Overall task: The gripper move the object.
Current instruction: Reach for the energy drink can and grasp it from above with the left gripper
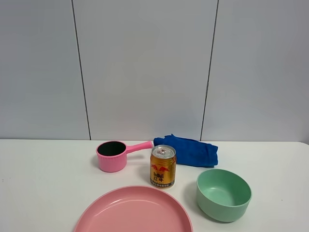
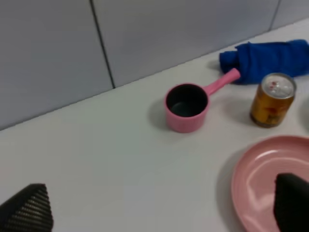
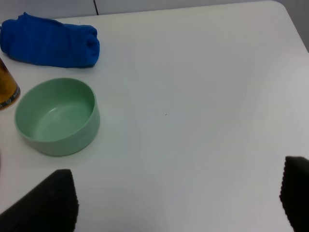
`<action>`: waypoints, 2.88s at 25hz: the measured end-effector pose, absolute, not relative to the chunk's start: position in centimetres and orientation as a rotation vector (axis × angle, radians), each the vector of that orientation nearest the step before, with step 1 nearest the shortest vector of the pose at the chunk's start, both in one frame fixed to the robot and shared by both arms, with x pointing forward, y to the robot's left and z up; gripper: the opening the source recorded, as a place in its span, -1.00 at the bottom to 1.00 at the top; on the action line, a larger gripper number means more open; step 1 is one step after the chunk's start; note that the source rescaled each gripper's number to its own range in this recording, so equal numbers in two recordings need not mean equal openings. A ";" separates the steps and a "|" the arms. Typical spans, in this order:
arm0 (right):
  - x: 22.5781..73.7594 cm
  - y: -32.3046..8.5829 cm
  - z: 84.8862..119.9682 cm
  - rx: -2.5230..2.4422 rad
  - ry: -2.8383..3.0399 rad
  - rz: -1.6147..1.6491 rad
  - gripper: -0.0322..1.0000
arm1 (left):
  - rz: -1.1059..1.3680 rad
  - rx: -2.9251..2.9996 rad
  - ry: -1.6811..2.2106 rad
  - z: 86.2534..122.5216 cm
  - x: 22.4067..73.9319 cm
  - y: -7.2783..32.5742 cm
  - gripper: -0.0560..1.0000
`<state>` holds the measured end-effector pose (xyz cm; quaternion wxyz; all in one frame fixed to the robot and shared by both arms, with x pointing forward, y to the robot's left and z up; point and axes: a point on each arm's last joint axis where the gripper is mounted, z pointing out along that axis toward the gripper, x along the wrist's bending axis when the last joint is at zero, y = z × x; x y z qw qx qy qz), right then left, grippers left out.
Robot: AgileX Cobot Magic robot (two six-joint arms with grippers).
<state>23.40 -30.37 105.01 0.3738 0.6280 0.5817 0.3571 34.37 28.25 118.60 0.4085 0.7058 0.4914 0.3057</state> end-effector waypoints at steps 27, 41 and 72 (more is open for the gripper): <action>23.4 -30.4 105.0 1.608 1.490 0.914 1.00 | 0.202 2.455 0.447 110.6 54.1 6.4 0.99; 23.4 -30.4 105.0 1.608 1.490 0.914 1.00 | 0.319 2.508 0.379 108.7 55.8 4.5 0.99; 23.4 -30.4 105.0 1.608 1.490 0.914 1.00 | 0.193 2.709 0.172 101.1 60.7 -3.1 0.99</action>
